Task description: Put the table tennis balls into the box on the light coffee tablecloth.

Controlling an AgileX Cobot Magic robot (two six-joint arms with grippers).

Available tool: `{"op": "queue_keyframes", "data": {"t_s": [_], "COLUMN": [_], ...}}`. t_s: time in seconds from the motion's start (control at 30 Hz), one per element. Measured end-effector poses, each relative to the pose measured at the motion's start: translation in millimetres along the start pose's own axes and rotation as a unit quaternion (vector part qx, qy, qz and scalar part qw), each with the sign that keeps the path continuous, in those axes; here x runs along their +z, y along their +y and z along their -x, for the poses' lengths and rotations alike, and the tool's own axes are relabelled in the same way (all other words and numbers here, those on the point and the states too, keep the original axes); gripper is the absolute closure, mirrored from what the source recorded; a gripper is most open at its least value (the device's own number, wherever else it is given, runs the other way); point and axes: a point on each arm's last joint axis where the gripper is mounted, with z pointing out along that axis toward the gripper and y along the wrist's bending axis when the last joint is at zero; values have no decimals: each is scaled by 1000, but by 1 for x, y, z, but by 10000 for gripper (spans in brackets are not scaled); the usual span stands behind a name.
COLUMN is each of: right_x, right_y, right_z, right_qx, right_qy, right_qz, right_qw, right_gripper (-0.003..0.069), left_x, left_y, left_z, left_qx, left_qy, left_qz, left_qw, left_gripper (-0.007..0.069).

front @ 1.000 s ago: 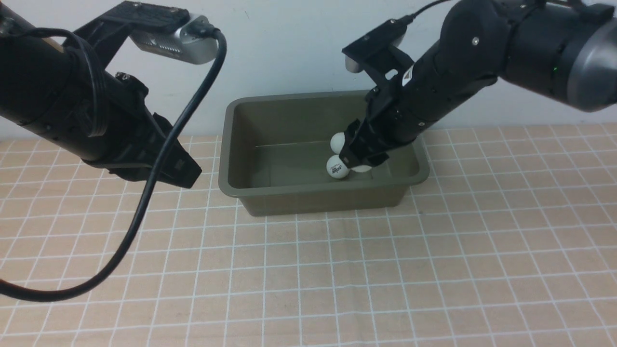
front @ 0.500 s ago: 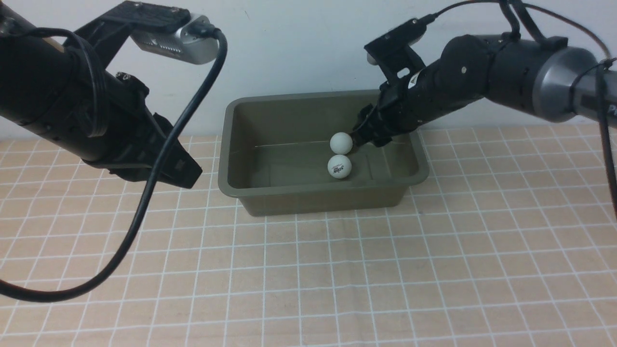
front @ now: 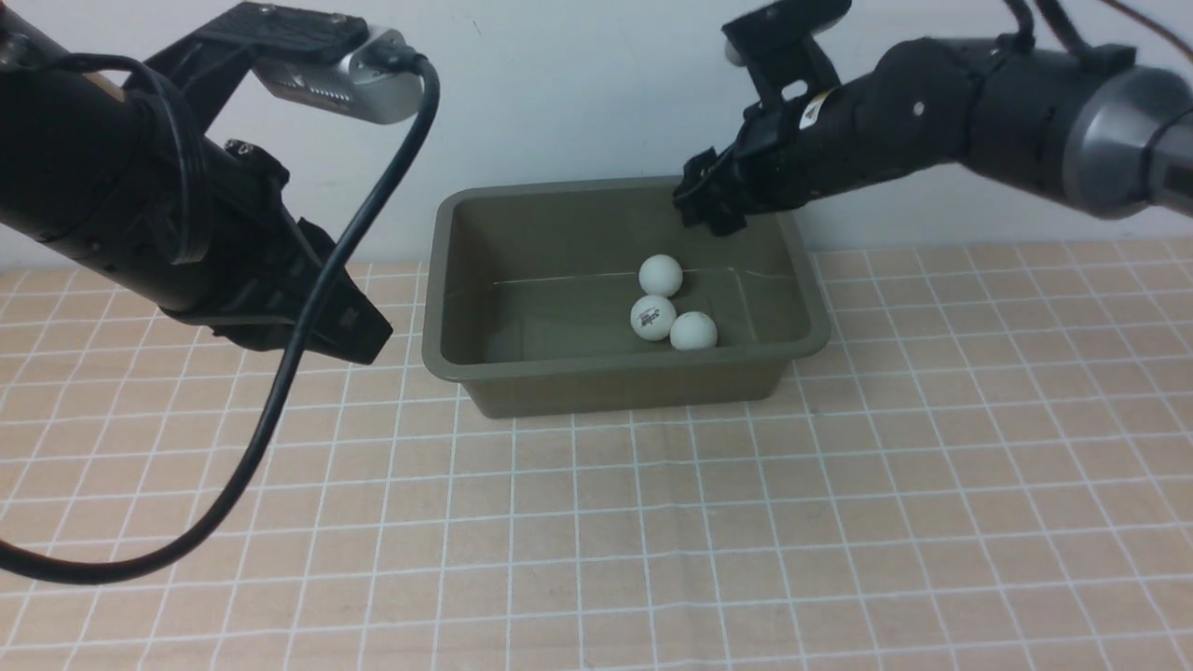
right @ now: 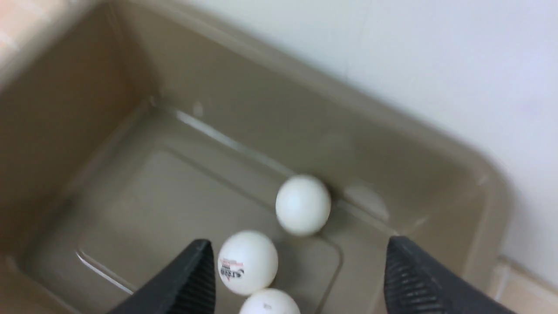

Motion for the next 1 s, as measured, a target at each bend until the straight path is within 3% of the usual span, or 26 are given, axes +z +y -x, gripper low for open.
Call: {"op": "queue_keyframes", "data": {"t_s": [0.1, 0.2, 0.4, 0.47, 0.83, 1.0], "right_x": [-30, -70, -155, -181, -288, -300], "right_y": [1, 1, 3, 5, 13, 11], "right_z": [18, 36, 59, 62, 44, -2], "right_qx": [2, -11, -41, -49, -68, -3], "right_qy": [-27, -55, -96, -103, -91, -56], "right_qz": [0, -5, -22, -26, -40, -81], "right_qw": [1000, 998, 994, 993, 993, 995], "right_gripper": [227, 316, 610, 655, 675, 675], "left_x": [0, 0, 0, 0, 0, 0], "left_y": [0, 1, 1, 1, -2, -4], "left_z": [1, 2, 3, 3, 6, 7], "left_qx": [2, 8, 11, 11, 14, 25], "left_qy": [-3, -12, -14, -16, -34, -39], "left_qz": [2, 7, 8, 8, -11, -19], "left_qw": [1000, 1000, 1000, 1000, 999, 999], "left_gripper": [683, 683, 683, 683, 683, 683]}}
